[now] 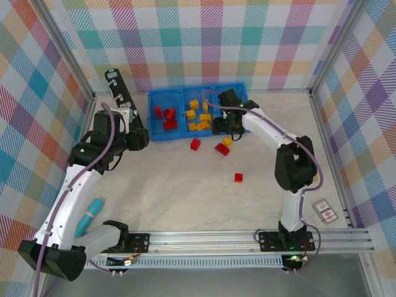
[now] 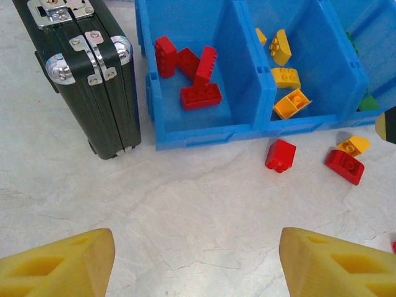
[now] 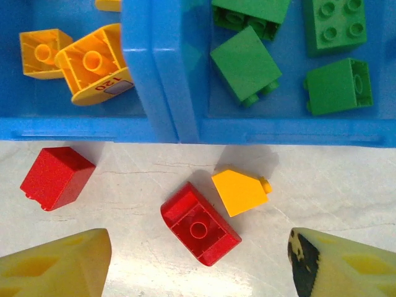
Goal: Sort the legos into containers by color
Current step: Pick up the lego from the center of the table.
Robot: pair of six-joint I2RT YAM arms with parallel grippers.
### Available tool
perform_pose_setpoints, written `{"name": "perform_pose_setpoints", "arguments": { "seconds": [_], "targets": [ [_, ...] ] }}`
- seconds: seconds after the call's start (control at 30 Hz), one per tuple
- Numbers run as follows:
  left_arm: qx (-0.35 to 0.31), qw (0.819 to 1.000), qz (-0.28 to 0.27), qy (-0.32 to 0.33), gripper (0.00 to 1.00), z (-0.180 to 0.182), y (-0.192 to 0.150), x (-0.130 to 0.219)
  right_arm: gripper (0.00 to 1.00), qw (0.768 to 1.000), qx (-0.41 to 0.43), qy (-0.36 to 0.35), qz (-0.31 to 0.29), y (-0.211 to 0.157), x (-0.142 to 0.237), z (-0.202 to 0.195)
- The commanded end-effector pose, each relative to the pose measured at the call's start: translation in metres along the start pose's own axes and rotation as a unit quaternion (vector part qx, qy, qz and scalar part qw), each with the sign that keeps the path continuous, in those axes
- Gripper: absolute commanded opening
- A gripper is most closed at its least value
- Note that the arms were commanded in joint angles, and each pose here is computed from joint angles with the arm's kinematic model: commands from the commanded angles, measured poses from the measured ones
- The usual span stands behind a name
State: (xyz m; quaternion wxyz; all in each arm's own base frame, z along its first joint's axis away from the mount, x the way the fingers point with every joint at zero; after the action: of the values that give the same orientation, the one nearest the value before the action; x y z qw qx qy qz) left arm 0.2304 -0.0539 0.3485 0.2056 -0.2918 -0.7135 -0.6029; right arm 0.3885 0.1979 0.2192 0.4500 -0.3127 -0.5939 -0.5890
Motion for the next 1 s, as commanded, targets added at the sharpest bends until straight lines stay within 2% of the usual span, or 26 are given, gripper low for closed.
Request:
{"name": "perform_pose_setpoints", "arguments": {
  "seconds": [0.0,0.43,0.97],
  "targets": [
    [0.007,1.0,-0.003,-0.001,0.72,0.0,0.008,0.01,0.77,1.0,-0.013,0.007,0.003,0.005,-0.013,-0.01],
    [0.019,1.0,0.006,0.008,0.73,0.001,0.007,0.016,0.76,0.999,-0.002,0.003,0.04,0.0,-0.066,-0.018],
    [0.047,0.999,0.019,-0.001,0.74,-0.001,0.007,0.017,0.7,0.997,0.007,-0.004,0.073,-0.017,-0.097,-0.028]
  ]
}}
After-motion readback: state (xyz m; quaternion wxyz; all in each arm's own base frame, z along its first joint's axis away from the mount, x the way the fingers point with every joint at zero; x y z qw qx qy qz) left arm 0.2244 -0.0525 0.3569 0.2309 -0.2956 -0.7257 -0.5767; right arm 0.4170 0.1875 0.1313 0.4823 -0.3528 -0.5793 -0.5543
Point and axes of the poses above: each hand's point on the last joint's axis, 136 mm out from that joint toward the fingers, its own x axis back along the fingers, its own z axis along the line the jaws close on, y = z × x, the point moved 10 cm from there along x, back along the fingers, and after that the axes turned 2 degrees about x, right-handed, at the moved point
